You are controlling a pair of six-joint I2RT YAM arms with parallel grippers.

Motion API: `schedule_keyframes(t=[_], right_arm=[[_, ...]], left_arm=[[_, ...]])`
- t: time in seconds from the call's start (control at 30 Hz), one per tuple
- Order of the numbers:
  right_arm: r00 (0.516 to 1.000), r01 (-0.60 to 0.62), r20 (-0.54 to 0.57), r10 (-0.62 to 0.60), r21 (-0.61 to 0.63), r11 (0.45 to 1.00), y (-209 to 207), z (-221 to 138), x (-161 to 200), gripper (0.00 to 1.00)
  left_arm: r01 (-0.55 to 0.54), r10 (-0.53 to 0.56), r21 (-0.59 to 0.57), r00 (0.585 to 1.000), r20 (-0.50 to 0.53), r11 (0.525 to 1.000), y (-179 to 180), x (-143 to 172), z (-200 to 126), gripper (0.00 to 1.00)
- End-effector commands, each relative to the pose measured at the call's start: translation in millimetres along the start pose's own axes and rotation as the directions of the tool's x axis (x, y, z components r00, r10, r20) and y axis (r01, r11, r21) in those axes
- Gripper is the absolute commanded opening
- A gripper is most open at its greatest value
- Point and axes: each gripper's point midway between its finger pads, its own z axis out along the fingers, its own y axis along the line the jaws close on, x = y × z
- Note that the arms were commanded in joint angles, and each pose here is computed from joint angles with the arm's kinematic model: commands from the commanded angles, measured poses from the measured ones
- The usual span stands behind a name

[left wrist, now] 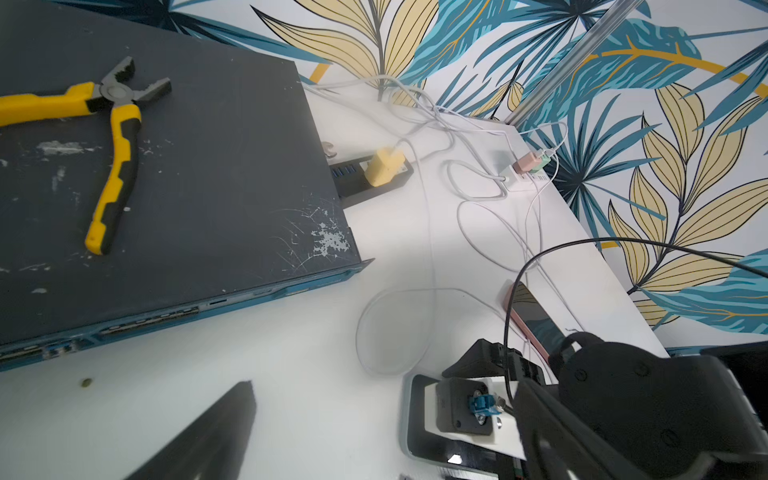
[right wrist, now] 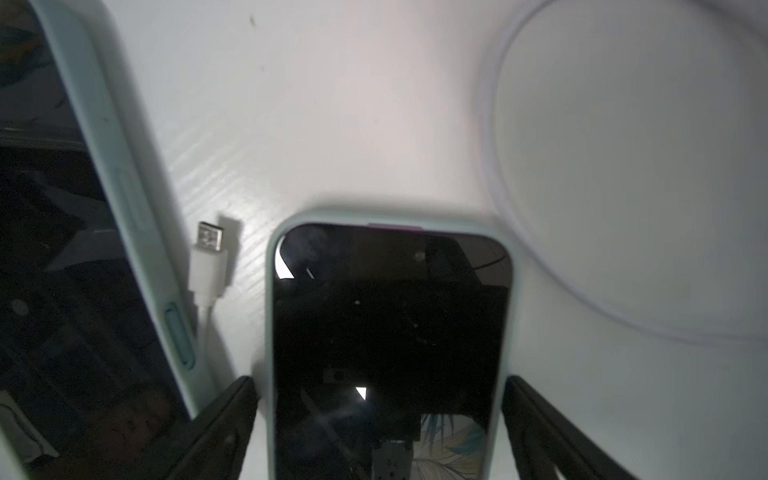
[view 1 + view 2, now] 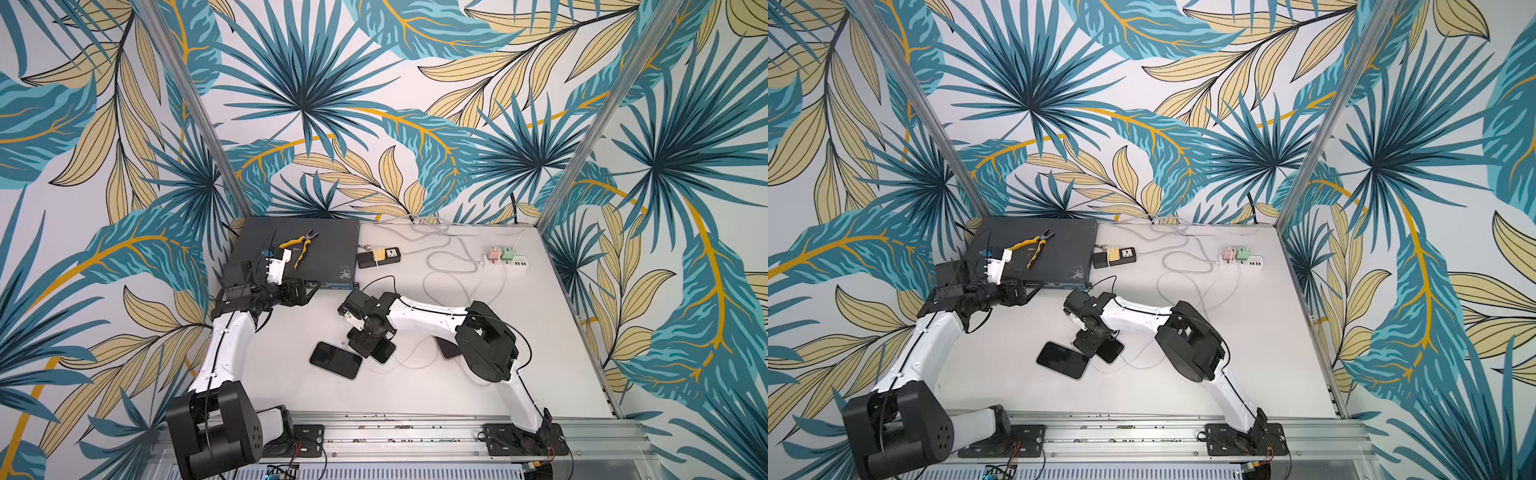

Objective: Unplug the charging cable from the phone
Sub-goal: Pick up the phone at the center of the board.

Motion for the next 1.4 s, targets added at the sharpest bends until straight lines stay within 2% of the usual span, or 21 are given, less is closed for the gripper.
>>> schedule_keyframes(t=[0.0, 0.43, 0.67, 0.9, 1.13, 1.37], right_arm=[[0.998, -0.01, -0.067, 0.011, 0.01, 1.0, -2, 21, 19, 0.91], [0.999, -0.003, -0.051, 0.004, 0.017, 1.0, -3, 18, 15, 0.72], [0.999, -0.023, 0.036, 0.023, 0.006, 1.0, -10, -1, -5, 0.61], [0.982, -0.052, 0.176, 0.067, -0.09, 0.995, -11, -31, -31, 0.58], [0.925, -0.074, 0.344, 0.159, -0.247, 0.966, -9, -71, -55, 0.57], [0.804, -0.049, 0.513, 0.301, -0.447, 0.893, -13, -124, -65, 0.56]], left_arm=[[-0.034, 0.034, 0.01, 0.999, 0.024, 0.999, -4, -3, -4, 1.0], [-0.034, 0.034, 0.024, 0.999, 0.027, 0.999, -6, -4, -4, 1.0], [-0.032, 0.03, 0.045, 0.999, 0.032, 0.998, -10, -3, -5, 1.0], [-0.039, 0.036, 0.096, 0.999, 0.032, 0.995, -21, -2, -3, 1.0], [-0.077, 0.079, 0.2, 0.997, -0.004, 0.977, -49, 6, 7, 1.0], [-0.095, 0.119, 0.363, 0.992, -0.043, 0.927, -90, 18, 13, 1.0]])
